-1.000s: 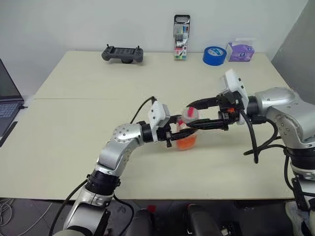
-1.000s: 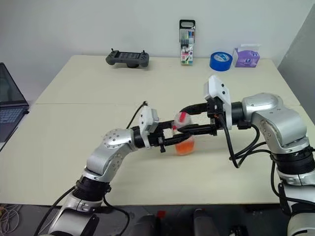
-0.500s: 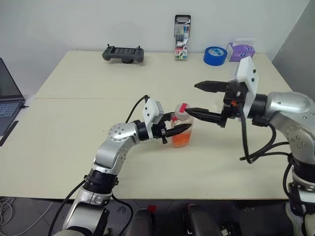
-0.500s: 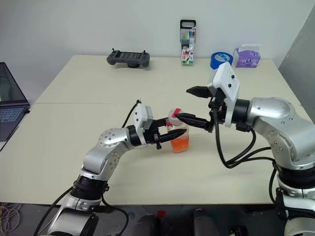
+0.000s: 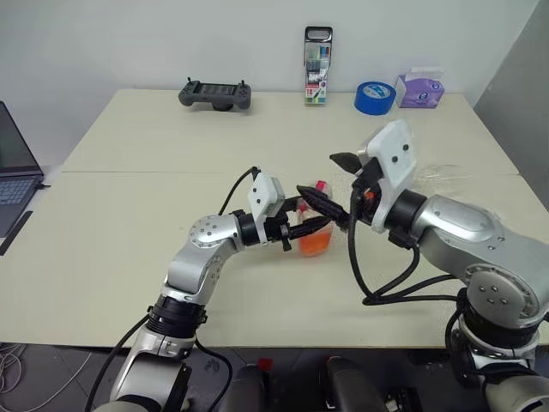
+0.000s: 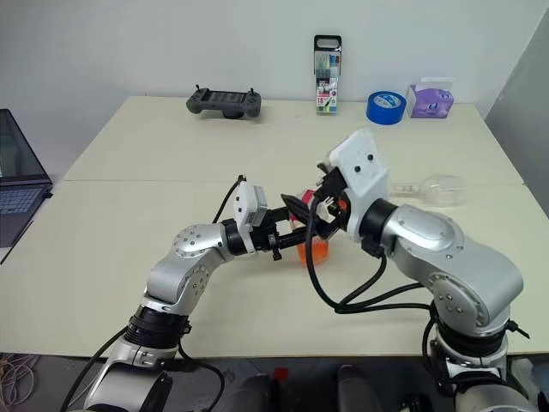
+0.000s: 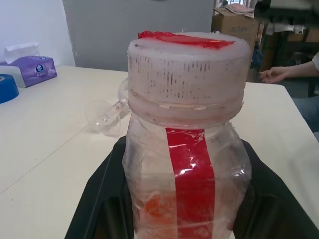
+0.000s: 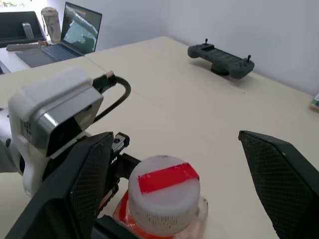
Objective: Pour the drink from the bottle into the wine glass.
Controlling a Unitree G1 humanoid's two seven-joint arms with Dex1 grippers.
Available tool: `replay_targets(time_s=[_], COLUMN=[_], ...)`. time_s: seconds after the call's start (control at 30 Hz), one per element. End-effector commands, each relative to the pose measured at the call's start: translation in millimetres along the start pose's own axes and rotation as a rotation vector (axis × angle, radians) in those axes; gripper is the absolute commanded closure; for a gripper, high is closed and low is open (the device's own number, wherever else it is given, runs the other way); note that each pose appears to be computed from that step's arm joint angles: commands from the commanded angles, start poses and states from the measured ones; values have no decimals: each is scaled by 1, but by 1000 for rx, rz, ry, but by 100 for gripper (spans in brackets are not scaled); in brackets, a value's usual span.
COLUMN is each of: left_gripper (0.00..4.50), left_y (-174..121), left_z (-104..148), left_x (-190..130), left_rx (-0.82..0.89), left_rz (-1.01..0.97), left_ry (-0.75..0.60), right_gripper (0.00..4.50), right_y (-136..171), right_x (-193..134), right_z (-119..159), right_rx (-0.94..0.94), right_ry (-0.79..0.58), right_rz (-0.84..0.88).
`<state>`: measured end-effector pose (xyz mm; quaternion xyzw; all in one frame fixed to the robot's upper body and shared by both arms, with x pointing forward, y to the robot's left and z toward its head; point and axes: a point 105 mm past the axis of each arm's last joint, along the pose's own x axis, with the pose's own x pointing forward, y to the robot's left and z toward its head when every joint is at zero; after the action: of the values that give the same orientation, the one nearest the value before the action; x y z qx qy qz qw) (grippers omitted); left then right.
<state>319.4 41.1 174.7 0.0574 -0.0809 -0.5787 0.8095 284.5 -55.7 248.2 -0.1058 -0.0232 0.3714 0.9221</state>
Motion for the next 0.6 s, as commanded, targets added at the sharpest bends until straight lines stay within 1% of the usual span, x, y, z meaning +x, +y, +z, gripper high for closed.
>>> replay_targets(time_s=[0.03,0.27,0.43,0.6], left_gripper=[261,261,261,261], left_y=[3,2,3,2], left_z=[17,15,16,14], left_x=[1,-1,-2,-2], left_rx=[60,58,61,62], left_rz=[0,6,11,9], left_ry=[-49,-45,-43,-39], right_gripper=[23,23,23,23], right_y=[-2,0,-7,-17], right_x=[3,11,12,4], right_z=[2,-1,1,-7], right_rx=[-6,19,43,37], right_ry=[-17,-21,-46,-19], right_rz=[-53,-66,-111,-144])
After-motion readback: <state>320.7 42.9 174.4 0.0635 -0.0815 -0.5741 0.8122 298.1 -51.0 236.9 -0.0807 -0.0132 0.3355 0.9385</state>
